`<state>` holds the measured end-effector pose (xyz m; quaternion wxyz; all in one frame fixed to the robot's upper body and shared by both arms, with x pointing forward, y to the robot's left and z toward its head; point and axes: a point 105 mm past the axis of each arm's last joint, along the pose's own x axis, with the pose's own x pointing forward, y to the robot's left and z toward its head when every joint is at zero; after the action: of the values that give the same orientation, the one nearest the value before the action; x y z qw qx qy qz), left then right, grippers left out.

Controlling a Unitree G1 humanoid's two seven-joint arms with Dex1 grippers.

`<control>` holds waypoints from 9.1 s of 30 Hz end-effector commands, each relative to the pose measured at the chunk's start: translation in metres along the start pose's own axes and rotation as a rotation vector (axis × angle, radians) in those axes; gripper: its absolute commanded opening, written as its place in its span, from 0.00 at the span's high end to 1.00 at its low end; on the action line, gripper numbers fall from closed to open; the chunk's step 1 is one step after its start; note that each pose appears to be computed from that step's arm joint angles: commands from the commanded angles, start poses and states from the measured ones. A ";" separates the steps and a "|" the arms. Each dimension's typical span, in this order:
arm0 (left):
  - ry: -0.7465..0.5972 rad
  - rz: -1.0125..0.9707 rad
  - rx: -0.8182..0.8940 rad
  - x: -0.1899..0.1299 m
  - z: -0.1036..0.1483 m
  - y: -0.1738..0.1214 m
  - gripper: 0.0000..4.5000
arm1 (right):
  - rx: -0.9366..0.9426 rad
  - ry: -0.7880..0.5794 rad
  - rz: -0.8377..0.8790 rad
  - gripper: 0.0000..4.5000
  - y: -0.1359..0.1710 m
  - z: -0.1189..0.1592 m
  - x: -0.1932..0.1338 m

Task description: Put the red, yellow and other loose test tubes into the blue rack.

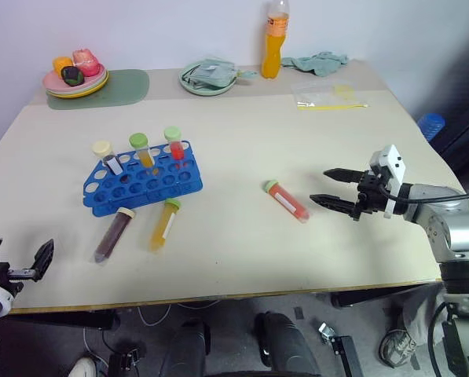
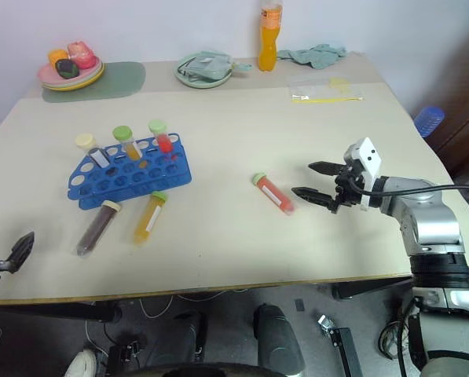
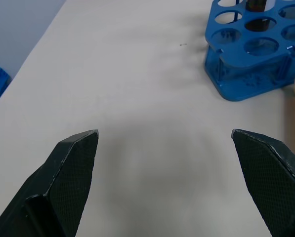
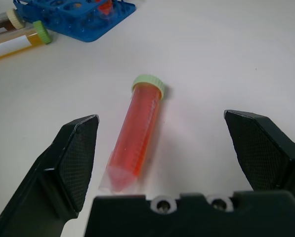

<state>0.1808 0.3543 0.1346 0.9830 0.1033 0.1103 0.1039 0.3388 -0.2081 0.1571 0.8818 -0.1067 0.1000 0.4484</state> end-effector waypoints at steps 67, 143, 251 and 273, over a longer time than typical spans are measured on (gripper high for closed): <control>-0.294 -0.790 0.075 -0.001 0.048 -0.216 0.00 | -0.033 0.433 0.038 0.85 0.068 0.081 0.106; -0.209 -0.470 0.003 0.021 0.044 -0.148 0.00 | -0.010 -0.670 0.131 0.02 0.164 0.147 0.226; -0.710 -0.015 -0.135 0.119 0.084 -0.202 0.74 | -0.206 -0.197 0.312 0.00 0.136 0.050 0.119; -0.725 0.030 -0.252 0.102 0.087 -0.172 0.01 | -0.214 -0.209 0.315 0.00 0.137 0.053 0.118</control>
<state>0.3368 0.1875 0.1362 0.9700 0.0192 -0.2294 0.0776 0.3051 -0.0264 0.1462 0.7947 -0.1370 0.0087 0.5912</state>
